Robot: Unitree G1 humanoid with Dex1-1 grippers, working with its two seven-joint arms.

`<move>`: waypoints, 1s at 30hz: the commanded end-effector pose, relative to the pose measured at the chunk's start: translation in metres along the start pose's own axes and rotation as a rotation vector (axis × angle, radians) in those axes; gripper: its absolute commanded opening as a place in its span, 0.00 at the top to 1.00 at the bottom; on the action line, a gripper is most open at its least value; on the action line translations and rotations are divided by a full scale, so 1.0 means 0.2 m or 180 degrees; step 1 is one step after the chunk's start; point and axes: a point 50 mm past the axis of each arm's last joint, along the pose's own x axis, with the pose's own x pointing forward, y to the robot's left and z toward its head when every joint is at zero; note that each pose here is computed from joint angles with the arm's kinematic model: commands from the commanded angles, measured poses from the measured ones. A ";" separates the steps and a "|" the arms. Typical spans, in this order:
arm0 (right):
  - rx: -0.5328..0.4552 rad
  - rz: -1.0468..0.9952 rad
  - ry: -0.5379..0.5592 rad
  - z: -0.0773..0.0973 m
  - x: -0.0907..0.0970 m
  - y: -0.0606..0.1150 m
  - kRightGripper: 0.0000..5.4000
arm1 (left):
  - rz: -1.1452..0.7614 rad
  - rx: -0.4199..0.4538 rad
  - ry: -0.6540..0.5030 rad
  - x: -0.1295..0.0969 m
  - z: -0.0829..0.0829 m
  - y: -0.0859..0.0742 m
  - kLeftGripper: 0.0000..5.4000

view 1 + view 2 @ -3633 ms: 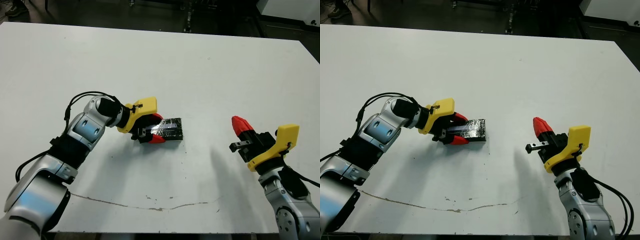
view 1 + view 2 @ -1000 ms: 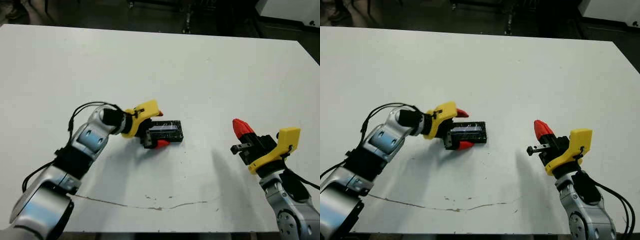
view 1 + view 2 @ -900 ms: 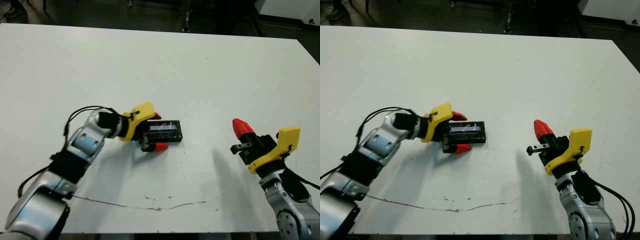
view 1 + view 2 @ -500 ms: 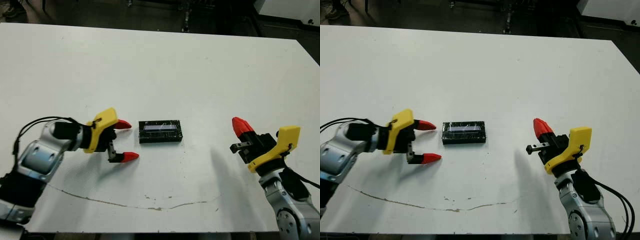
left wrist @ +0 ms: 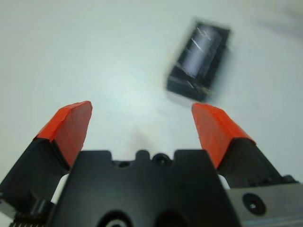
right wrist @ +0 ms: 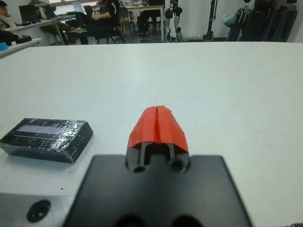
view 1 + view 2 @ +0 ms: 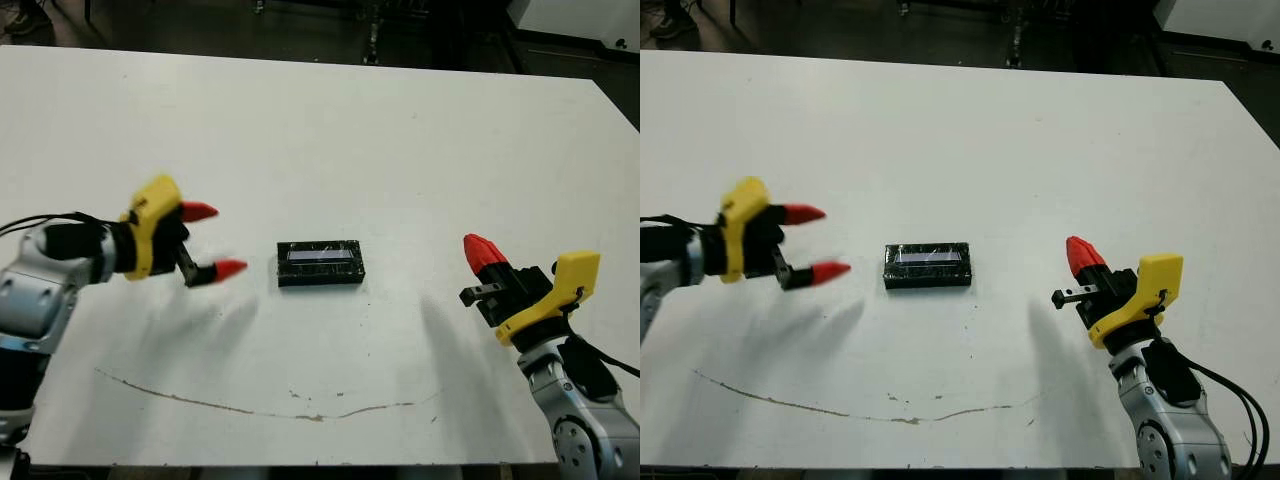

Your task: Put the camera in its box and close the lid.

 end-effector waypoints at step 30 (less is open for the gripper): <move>-0.0001 -0.0022 0.0026 -0.02 -0.01 -0.01 1.00 | -0.0007 -0.1113 0.0200 0.42 -0.36 -0.60 0.88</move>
